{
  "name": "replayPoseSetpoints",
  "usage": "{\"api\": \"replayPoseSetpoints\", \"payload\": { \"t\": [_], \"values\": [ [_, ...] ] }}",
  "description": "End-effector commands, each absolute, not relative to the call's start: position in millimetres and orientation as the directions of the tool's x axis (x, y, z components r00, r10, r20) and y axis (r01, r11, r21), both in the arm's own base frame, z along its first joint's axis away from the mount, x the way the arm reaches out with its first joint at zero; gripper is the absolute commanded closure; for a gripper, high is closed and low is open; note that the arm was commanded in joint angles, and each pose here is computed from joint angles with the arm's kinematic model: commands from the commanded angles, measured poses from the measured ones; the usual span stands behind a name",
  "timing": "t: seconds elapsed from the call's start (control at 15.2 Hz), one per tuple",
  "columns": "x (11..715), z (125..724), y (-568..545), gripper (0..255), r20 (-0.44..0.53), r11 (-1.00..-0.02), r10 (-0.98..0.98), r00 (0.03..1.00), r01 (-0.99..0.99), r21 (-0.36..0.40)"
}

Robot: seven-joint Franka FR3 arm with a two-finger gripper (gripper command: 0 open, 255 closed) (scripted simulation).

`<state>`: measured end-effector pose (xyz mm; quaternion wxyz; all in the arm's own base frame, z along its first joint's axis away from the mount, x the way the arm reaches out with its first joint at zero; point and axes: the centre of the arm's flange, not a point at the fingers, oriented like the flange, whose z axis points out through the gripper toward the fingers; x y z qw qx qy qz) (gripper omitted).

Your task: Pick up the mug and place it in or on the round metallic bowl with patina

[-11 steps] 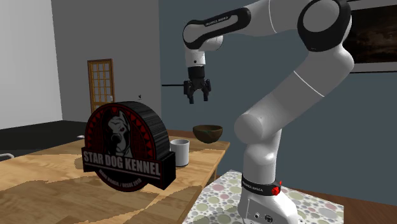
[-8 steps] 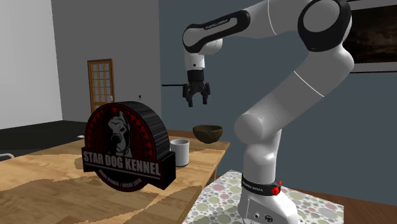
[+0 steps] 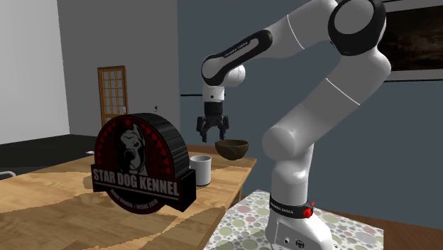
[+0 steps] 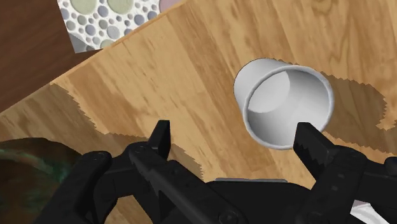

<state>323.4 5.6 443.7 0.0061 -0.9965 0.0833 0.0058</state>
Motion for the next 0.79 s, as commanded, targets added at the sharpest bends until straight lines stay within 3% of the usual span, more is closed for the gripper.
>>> {"api": "replayPoseSetpoints", "payload": {
  "t": [0.0, 0.73],
  "values": [
    [326, 418, 11, 0, -0.005, -0.983, -0.179, 0.984, -0.179, -0.036],
    [332, 348, 22, 0, 0.001, -0.979, -0.194, 0.981, -0.193, -0.066]
  ]
}}
